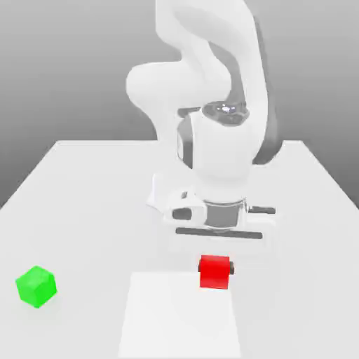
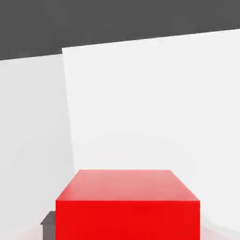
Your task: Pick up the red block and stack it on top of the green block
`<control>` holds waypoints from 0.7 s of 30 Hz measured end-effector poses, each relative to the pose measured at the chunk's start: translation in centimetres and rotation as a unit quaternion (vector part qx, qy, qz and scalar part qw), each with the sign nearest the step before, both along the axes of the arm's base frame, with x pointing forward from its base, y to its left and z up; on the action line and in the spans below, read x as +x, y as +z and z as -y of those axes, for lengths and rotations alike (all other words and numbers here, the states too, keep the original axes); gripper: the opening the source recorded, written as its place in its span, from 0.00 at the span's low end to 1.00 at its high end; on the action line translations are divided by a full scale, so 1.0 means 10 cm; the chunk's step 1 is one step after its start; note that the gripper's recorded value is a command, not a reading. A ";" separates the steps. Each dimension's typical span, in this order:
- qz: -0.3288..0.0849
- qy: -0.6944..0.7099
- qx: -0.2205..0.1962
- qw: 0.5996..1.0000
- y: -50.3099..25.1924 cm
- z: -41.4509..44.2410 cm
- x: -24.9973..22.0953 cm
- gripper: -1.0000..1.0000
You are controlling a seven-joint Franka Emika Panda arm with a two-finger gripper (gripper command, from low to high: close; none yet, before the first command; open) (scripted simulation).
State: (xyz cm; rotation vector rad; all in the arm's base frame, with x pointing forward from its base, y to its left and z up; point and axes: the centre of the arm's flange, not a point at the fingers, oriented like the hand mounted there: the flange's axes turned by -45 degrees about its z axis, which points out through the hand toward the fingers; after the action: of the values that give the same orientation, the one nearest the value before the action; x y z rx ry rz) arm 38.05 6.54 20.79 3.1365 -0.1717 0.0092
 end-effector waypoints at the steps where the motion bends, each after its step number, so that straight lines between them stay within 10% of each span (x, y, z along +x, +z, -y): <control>1: -0.002 -0.013 0.000 1.000 0.01 0.02 0.00 0.00; 10: -0.013 -0.431 -0.009 0.902 0.10 1.58 0.20 0.00; 21: -0.001 -0.837 0.001 0.548 0.36 3.40 -0.27 0.00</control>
State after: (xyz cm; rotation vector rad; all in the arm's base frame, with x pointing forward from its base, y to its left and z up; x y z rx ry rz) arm 35.33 -27.47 24.37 1.5730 -2.7161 -0.0002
